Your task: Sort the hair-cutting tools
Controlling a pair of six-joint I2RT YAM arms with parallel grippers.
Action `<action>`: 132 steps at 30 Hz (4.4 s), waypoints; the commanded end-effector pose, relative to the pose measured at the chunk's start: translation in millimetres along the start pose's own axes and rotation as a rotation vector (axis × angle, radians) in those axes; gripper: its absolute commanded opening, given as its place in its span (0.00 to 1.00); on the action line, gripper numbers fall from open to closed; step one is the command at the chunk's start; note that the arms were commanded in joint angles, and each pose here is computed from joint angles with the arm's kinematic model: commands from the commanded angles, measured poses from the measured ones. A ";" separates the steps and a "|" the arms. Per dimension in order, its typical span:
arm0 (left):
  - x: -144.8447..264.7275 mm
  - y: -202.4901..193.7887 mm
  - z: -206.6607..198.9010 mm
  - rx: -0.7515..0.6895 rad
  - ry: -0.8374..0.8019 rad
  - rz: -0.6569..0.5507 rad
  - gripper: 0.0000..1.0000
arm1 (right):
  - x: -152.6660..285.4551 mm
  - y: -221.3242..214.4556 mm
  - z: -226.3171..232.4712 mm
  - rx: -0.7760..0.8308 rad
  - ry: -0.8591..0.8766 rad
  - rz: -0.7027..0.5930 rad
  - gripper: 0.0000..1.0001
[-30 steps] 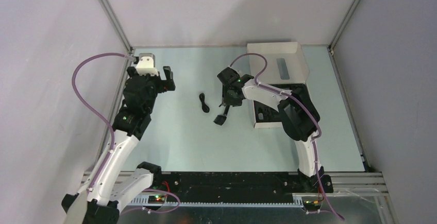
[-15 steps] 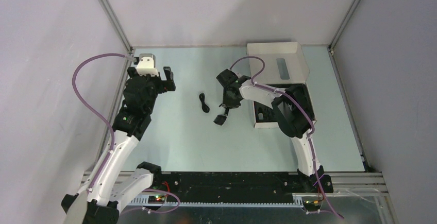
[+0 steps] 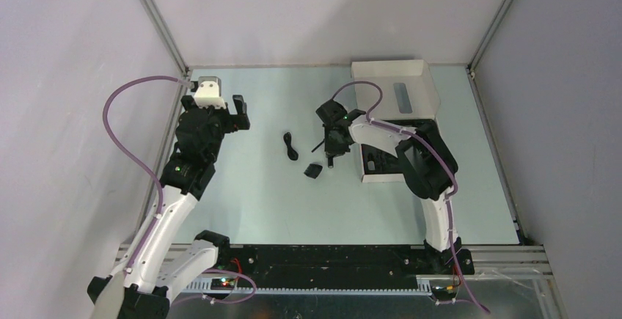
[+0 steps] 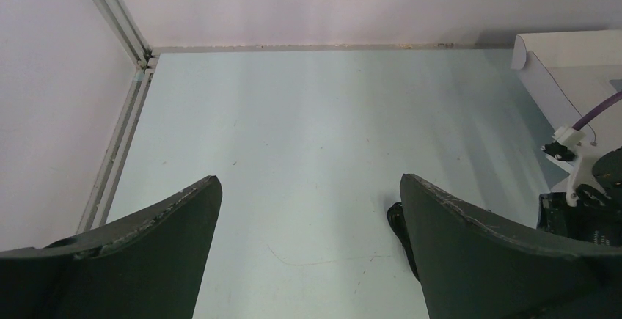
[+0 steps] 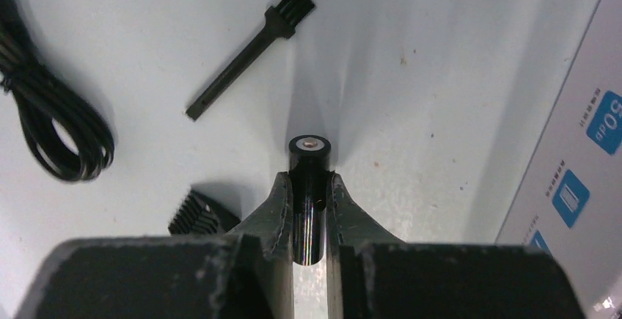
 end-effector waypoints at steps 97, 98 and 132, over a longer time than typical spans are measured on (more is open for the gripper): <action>-1.8 4.1 -5.2 -0.036 -0.031 -0.021 0.98 | 76.1 44.8 -215.0 -0.077 -0.085 -0.173 0.12; -1.8 4.1 -5.2 -0.036 -0.031 -0.021 0.98 | 75.6 44.9 -215.3 -0.076 -0.084 -0.172 0.12; -4.6 1.7 -7.4 -0.030 -0.044 -0.007 0.98 | 130.3 44.8 -207.8 -0.084 -0.061 -0.268 0.42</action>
Point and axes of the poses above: each gripper's point midway between its finger pads, its own x axis back along the fingers, its own z axis along the line the jaws close on, y = z × x, the point moved 9 cm from there along x, back along the fingers, and after that the axes turned 6 degrees about x, right-handed, at the moved point
